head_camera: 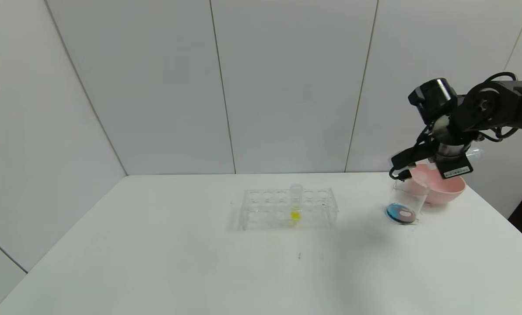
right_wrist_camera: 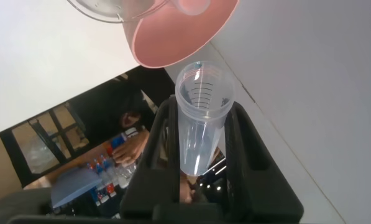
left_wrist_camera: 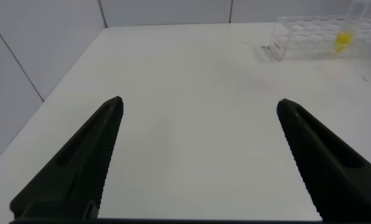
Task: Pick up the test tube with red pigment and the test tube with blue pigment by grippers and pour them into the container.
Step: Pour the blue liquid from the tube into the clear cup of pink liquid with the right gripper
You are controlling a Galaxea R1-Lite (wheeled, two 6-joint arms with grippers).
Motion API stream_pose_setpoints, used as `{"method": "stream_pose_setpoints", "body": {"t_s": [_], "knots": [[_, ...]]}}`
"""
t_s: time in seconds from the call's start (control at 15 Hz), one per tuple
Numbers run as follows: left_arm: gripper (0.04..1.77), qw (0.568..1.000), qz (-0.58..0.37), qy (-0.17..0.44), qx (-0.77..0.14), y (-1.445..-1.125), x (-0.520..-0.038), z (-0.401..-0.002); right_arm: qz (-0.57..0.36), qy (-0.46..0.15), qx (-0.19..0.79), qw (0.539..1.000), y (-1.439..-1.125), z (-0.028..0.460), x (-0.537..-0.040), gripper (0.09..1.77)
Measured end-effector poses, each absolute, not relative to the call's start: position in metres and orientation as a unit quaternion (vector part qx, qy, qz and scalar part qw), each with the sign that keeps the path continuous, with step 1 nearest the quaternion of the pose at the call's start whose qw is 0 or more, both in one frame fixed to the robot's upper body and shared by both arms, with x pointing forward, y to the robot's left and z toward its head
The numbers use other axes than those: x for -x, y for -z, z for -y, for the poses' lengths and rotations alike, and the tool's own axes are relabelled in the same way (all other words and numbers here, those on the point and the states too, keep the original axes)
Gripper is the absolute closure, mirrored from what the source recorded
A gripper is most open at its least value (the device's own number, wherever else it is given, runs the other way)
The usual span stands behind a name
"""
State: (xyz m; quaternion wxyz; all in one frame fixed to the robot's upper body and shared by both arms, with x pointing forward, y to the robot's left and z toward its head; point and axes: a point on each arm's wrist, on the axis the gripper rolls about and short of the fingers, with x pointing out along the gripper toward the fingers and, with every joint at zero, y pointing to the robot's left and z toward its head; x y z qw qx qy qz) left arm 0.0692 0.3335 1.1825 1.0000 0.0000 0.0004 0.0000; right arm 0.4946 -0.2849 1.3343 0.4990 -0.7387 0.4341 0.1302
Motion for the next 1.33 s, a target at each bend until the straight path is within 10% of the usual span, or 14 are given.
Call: {"method": "stream_pose_setpoints", "body": {"t_s": [0.67, 1.33], "knots": [[0.05, 1.000, -0.001, 0.000, 0.000, -1.182, -0.069, -0.334, -0.300, -0.263, 0.458, 0.794, -1.378, 0.340, -0.459, 1.37], [0.05, 1.000, 0.000, 0.000, 0.000, -1.183, -0.069, -0.334, -0.223, -0.167, 0.112, 0.954, -1.371, 0.363, -0.406, 1.37]]}}
